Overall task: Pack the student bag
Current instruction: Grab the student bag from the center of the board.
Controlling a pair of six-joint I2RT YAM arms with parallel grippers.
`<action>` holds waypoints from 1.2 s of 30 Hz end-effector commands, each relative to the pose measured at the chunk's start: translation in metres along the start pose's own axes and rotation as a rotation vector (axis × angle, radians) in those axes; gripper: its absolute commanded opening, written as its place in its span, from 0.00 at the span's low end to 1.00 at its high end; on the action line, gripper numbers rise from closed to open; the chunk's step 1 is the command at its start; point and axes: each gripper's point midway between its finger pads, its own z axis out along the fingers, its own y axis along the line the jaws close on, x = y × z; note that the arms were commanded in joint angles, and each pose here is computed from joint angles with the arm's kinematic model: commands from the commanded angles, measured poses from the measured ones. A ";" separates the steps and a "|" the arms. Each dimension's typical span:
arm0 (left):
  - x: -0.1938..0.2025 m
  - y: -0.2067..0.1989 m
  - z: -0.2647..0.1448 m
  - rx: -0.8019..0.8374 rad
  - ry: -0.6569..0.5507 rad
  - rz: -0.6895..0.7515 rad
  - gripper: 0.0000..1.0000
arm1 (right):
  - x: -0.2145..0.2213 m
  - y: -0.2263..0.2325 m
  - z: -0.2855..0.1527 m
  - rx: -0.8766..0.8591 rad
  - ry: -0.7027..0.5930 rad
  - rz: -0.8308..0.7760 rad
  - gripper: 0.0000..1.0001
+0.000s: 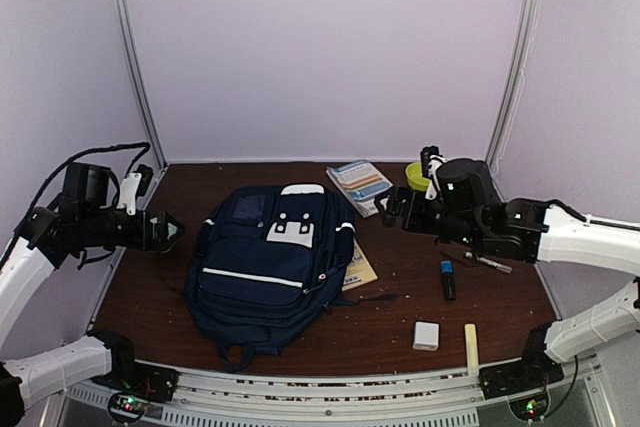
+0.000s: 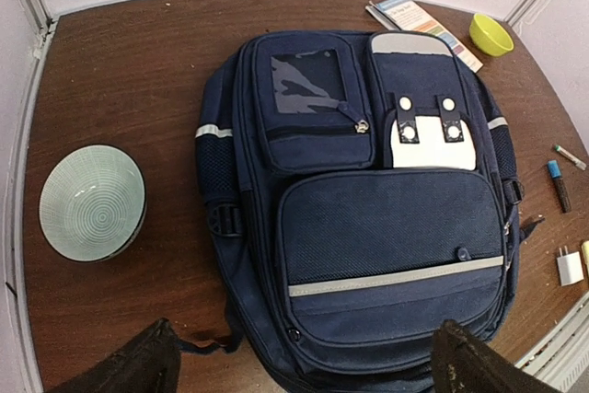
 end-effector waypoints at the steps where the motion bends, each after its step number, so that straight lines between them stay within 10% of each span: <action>1: -0.005 -0.005 0.005 0.014 -0.018 0.025 0.98 | 0.007 0.050 0.012 -0.138 0.032 -0.048 1.00; 13: 0.016 -0.036 0.029 0.076 0.103 0.121 0.97 | 0.082 0.058 0.058 -0.083 0.272 0.030 0.97; 25: 0.044 -0.155 0.073 0.077 0.206 0.628 0.97 | 0.111 0.035 0.073 -0.067 0.228 0.043 0.99; 36: 0.086 -0.201 0.094 0.274 0.149 0.807 0.97 | 0.103 0.017 0.040 -0.036 0.163 0.059 0.98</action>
